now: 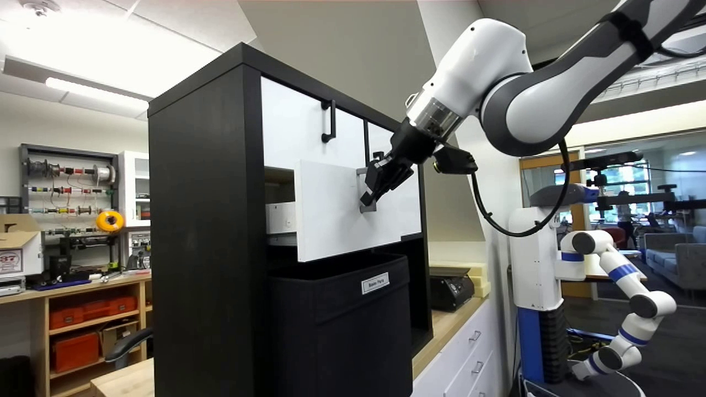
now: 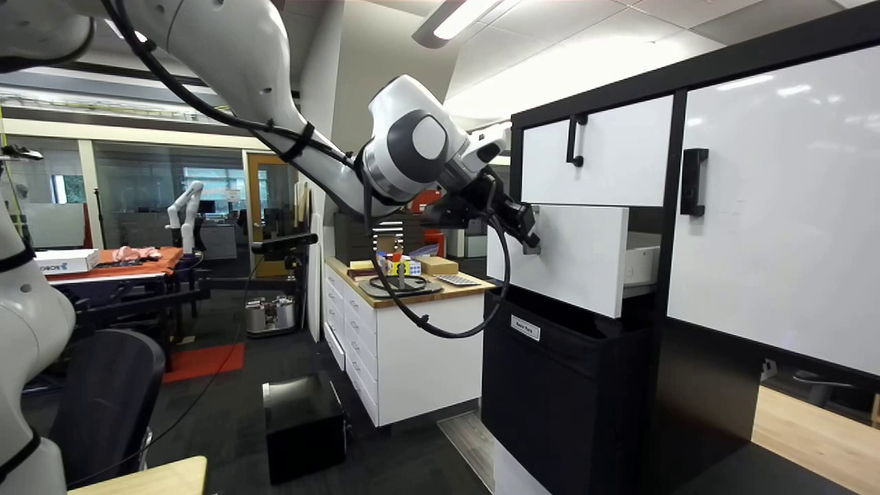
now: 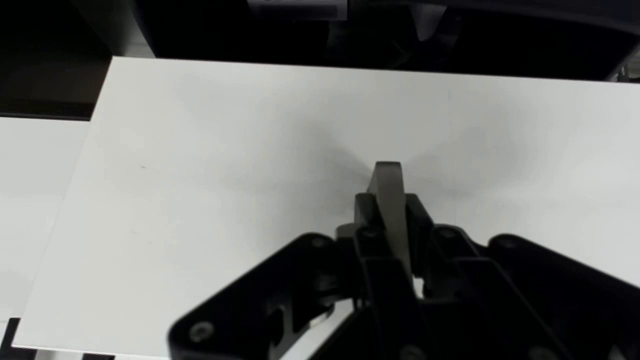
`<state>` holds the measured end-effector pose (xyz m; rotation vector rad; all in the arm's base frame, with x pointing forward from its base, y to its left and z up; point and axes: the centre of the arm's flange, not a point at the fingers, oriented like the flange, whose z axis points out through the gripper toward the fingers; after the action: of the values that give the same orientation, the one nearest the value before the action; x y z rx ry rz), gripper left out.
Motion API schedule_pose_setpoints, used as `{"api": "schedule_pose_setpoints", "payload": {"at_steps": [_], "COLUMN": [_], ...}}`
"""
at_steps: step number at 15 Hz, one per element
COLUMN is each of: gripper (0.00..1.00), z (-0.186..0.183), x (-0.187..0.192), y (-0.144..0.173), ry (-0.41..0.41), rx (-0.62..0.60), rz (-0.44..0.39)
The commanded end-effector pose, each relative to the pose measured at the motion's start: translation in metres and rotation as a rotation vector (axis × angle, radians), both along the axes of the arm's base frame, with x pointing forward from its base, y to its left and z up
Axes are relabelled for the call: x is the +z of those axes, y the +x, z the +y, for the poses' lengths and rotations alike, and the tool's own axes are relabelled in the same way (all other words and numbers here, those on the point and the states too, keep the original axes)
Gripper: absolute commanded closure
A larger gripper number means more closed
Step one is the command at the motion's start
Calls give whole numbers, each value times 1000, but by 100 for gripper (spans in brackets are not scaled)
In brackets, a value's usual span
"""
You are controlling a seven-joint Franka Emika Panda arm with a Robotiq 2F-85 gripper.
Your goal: Open the bottom left drawer of the cabinet
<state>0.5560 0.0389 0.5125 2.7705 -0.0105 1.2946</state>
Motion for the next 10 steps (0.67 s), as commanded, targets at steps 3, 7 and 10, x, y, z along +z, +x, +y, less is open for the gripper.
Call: {"api": "schedule_pose_setpoints", "payload": {"at_steps": [3, 7, 10], "gripper": [95, 96, 96], "z": [-7, -15, -19], "x": [-37, -36, -35], "y": [-43, -61, -70], "ry": [48, 68, 80], "rx": [-48, -51, -39], "rz": [155, 174, 190]}}
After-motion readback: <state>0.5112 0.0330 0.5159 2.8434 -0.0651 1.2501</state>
